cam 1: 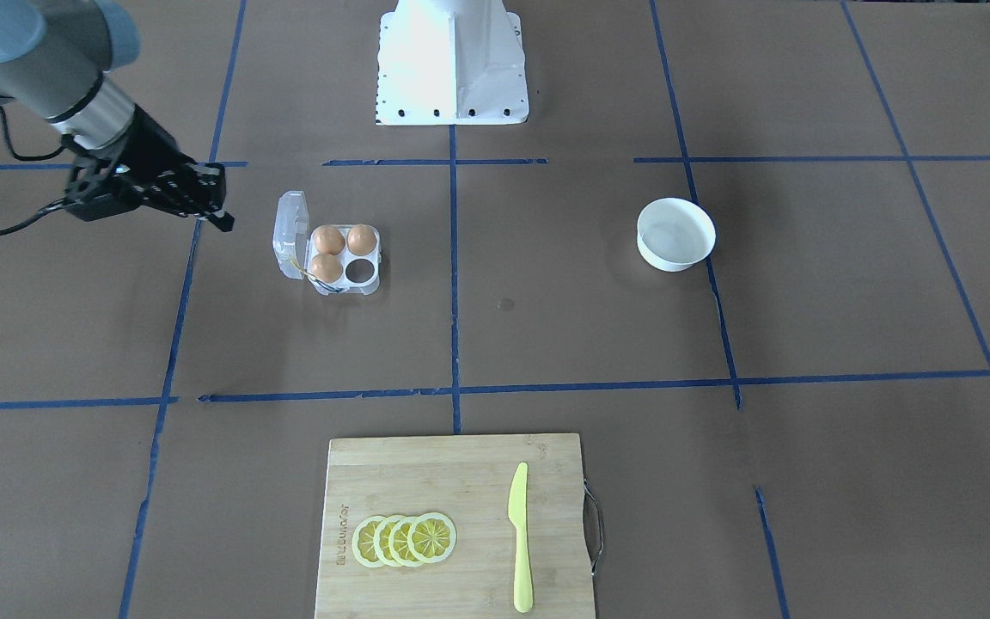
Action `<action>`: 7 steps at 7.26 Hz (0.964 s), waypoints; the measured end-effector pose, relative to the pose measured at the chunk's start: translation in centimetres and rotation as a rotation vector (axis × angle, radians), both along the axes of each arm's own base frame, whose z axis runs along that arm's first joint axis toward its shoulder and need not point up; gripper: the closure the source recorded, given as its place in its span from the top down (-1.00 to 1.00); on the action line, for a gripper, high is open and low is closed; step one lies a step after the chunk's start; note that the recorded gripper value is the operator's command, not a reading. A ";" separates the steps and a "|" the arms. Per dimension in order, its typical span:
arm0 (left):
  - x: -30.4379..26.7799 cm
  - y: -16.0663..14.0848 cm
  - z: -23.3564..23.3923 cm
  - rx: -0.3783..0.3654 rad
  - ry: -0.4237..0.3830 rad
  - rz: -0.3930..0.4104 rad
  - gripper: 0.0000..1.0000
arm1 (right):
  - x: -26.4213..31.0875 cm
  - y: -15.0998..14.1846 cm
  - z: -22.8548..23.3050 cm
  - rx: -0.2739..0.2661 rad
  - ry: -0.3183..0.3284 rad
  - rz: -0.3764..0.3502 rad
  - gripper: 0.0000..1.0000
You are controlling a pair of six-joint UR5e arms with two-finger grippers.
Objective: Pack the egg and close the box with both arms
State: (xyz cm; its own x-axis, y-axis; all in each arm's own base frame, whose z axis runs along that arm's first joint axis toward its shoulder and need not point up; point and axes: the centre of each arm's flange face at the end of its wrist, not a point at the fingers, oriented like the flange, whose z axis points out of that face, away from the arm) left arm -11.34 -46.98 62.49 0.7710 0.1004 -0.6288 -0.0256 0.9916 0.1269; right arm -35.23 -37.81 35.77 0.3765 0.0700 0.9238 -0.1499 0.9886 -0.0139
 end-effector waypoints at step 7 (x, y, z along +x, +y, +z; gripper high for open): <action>0.1 0.1 0.3 -0.006 0.005 0.001 0.99 | -1.2 -4.3 -3.2 -0.057 0.174 0.121 1.00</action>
State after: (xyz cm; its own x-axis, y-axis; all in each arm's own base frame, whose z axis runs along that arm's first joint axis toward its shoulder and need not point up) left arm -11.28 -46.91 62.82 0.7677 0.0973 -0.6334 -0.0256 0.9923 0.1214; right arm -36.47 -42.15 32.61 0.5159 0.1743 0.8387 -0.2724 0.9617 -0.0323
